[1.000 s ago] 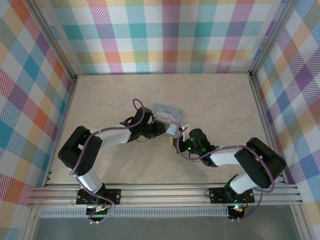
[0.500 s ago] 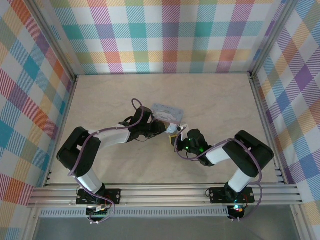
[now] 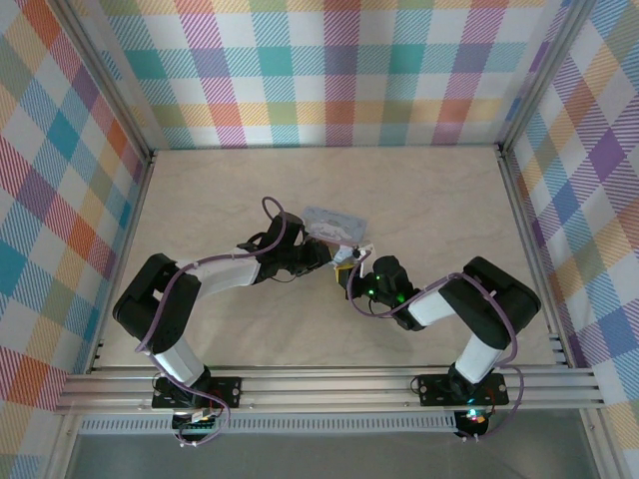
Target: Unlock the padlock with the key
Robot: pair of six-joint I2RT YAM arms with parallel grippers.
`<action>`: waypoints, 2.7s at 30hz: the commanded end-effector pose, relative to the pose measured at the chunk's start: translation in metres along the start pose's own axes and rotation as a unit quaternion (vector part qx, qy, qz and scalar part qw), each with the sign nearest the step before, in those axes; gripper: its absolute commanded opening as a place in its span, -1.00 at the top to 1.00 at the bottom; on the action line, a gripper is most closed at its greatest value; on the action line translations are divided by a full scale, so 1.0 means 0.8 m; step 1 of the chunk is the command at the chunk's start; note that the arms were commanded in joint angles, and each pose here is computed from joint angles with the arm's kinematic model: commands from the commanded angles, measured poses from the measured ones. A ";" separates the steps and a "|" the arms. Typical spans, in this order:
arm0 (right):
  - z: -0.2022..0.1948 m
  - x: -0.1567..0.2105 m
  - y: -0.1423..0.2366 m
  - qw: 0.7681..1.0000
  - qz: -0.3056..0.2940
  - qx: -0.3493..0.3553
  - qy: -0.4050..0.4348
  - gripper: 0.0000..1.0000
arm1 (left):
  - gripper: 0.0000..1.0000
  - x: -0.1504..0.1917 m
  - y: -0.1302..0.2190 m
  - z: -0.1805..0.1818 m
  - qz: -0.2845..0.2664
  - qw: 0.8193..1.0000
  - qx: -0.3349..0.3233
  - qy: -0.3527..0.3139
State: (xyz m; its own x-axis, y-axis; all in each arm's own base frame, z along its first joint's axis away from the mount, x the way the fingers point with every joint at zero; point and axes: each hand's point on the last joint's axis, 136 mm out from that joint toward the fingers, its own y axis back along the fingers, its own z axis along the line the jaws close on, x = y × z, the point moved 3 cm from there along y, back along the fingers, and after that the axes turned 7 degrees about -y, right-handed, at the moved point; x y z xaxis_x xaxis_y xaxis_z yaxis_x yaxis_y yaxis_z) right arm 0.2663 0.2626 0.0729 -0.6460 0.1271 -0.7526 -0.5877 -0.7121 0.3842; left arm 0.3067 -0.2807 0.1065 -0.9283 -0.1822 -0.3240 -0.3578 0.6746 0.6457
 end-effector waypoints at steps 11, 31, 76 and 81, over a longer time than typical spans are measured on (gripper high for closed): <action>0.012 -0.013 0.000 0.999 -0.032 -0.026 -0.006 1.00 | 0.76 -0.005 0.012 -0.020 -0.013 1.000 0.020 -0.009; 0.005 -0.026 -0.010 0.995 -0.091 -0.024 0.025 1.00 | 0.77 -0.007 0.020 -0.026 -0.015 1.000 0.025 -0.010; 0.030 -0.101 -0.056 0.980 -0.169 -0.075 0.076 1.00 | 0.77 0.004 0.014 -0.016 0.000 1.000 0.018 -0.009; 0.042 -0.103 -0.053 0.979 -0.161 -0.097 0.077 1.00 | 0.78 0.004 0.012 -0.012 -0.001 1.000 0.013 -0.009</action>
State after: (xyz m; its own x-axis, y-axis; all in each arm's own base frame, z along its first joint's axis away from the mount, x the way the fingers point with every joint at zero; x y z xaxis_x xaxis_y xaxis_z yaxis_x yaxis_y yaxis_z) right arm 0.3120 0.2925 0.0736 -0.4990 0.1442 -0.8545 -0.6200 -0.7483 0.2358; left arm 0.3295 -0.2598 0.1135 -0.8683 -0.2804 -0.4093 -0.4929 0.5812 0.6475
